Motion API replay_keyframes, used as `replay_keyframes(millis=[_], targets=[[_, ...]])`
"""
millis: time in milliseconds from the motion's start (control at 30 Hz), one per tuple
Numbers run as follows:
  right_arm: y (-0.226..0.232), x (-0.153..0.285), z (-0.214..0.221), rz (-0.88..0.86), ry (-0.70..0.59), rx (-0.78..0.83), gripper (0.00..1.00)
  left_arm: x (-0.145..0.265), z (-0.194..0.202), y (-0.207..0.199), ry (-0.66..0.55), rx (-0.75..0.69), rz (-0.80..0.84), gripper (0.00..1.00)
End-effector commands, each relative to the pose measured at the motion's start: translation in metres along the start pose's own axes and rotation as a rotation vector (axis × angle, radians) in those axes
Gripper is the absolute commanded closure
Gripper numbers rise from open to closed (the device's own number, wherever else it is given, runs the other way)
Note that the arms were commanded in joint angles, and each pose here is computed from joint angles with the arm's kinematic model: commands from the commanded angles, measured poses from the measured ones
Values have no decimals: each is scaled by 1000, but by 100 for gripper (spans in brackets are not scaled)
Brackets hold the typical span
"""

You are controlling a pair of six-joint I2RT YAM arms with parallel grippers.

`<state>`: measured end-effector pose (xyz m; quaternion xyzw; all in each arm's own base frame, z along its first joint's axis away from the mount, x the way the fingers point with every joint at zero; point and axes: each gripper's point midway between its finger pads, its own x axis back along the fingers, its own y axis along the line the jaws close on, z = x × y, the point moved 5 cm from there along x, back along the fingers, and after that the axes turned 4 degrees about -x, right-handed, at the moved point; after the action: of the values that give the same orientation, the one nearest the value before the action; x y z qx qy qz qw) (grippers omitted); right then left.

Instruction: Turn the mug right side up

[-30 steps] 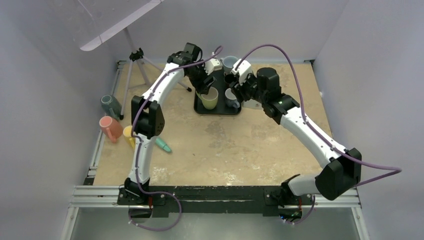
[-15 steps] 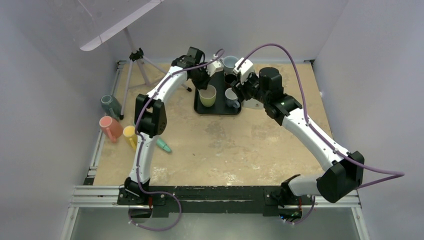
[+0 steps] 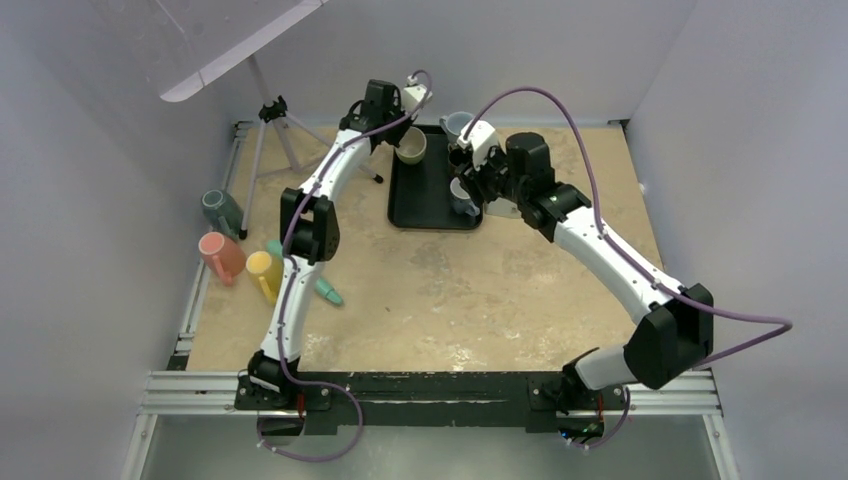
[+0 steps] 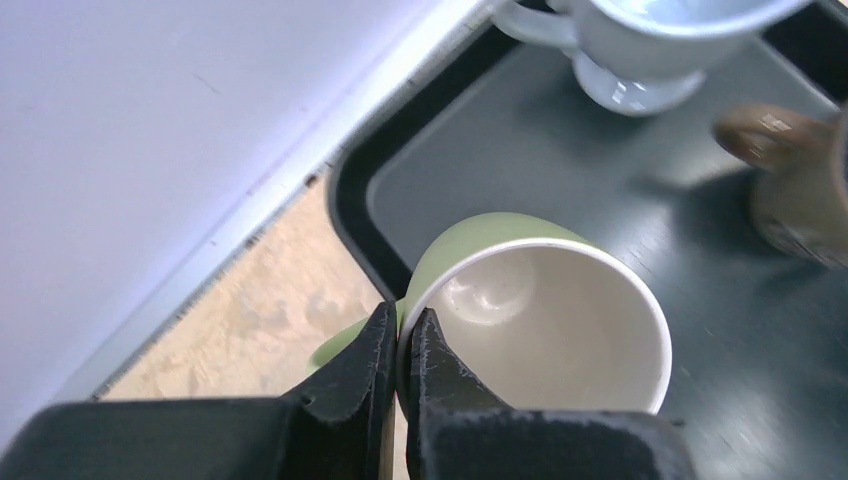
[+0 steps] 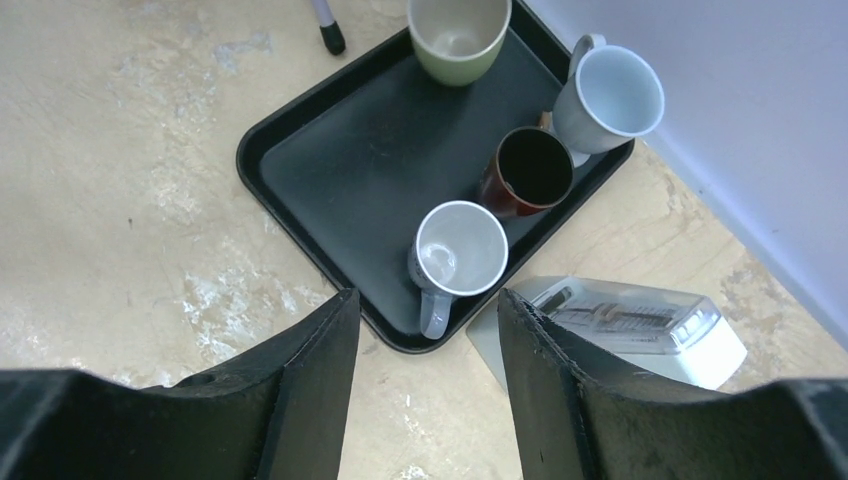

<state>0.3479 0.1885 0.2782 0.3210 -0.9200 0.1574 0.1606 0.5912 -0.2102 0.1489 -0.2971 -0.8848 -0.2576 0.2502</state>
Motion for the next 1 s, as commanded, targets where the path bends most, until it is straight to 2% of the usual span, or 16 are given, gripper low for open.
replay_keyframes(millis=[0,333,467,600,733,967], targets=[[-4,0,-20,-11,-28,-2,44,-12,-29,40,-182,23,-151,100],[-7,-16,-24,-28,7,17,44,-9,-27,30,-198,41,-46,100],[-6,-17,-26,-39,6,17,45,-11,-28,33,-193,33,-78,100],[-6,-15,-25,-40,7,16,45,-14,-30,37,-212,14,-101,76],[-5,-12,-24,-37,10,14,45,-19,-32,37,-225,-54,-128,59],[-6,-9,-25,-36,20,18,45,-11,-48,49,-272,-90,-197,50]])
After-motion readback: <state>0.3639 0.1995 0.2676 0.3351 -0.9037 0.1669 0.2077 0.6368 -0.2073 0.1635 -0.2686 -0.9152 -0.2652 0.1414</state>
